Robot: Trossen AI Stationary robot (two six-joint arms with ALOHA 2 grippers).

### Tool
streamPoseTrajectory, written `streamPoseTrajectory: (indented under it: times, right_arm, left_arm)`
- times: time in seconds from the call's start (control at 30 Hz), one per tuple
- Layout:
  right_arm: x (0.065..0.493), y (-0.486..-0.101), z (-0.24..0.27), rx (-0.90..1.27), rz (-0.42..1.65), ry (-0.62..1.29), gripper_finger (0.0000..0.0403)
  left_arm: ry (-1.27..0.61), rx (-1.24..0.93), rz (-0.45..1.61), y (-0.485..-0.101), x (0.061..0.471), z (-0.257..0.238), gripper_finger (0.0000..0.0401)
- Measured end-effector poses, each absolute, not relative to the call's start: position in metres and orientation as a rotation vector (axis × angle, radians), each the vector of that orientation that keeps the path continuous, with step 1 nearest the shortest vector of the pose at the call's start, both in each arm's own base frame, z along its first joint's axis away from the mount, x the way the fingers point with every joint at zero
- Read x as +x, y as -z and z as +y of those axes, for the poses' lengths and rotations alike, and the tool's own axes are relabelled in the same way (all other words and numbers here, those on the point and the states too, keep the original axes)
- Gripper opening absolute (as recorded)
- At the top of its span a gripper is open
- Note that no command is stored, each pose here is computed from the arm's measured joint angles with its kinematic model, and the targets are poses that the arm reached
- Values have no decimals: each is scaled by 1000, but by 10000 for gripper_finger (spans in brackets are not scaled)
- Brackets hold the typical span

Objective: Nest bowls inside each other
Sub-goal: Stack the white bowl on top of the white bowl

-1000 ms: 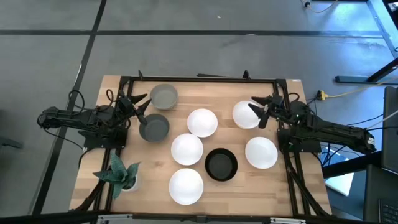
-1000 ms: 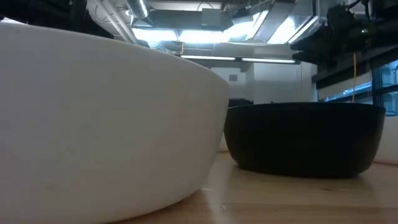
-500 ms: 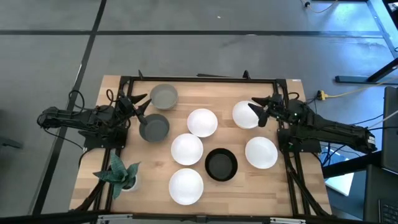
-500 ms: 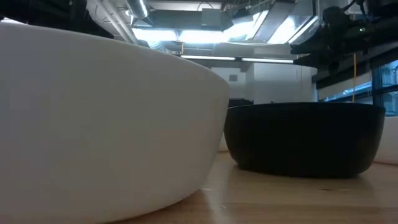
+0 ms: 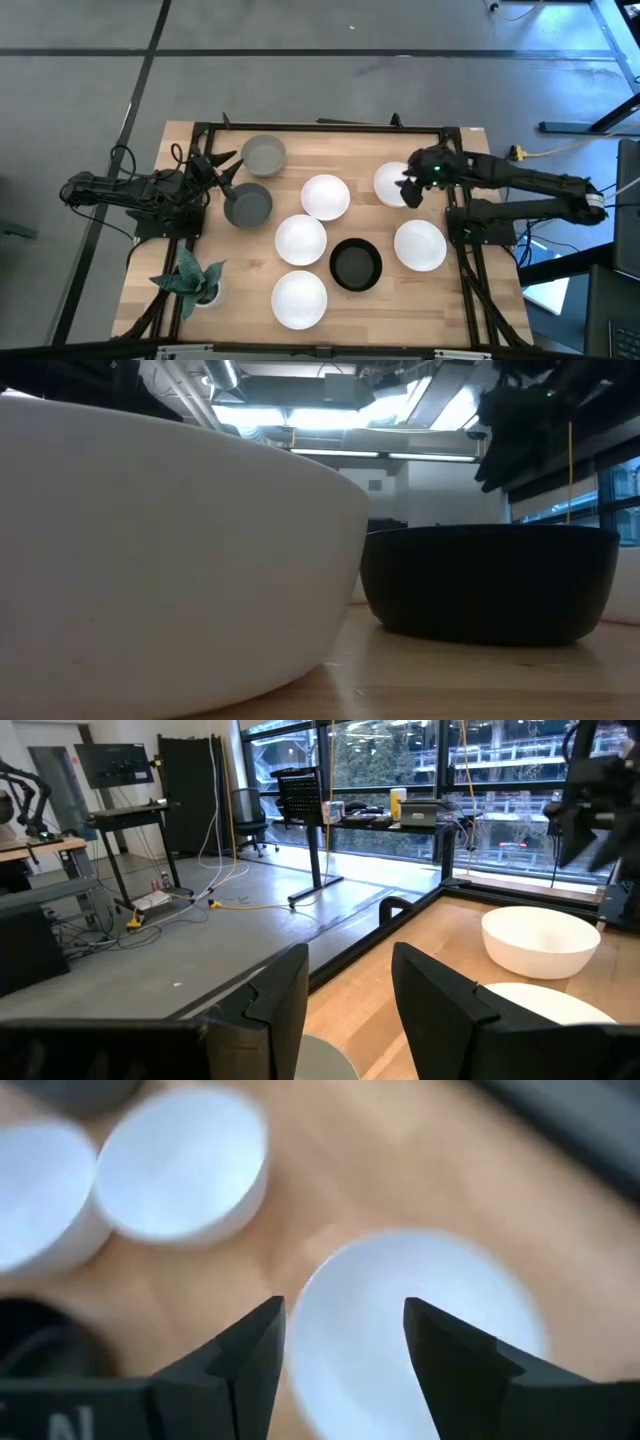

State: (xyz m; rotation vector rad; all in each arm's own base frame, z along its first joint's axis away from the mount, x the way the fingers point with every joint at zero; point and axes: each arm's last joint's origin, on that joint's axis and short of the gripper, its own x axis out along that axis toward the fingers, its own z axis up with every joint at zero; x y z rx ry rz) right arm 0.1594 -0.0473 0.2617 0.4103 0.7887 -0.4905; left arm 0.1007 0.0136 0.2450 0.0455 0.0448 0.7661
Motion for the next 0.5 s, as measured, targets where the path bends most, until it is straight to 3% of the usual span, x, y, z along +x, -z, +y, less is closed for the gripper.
streamPoseTrajectory:
  times: [0.3,0.5]
  right_arm:
    - [193,-229,-34,459,1004,409,207]
    - [207,-209,-25,355,1097,476,207]
  left_arm:
    - [-766,46,45,-245,101,14,141]
    - [-766,46,45,-245,101,14,141]
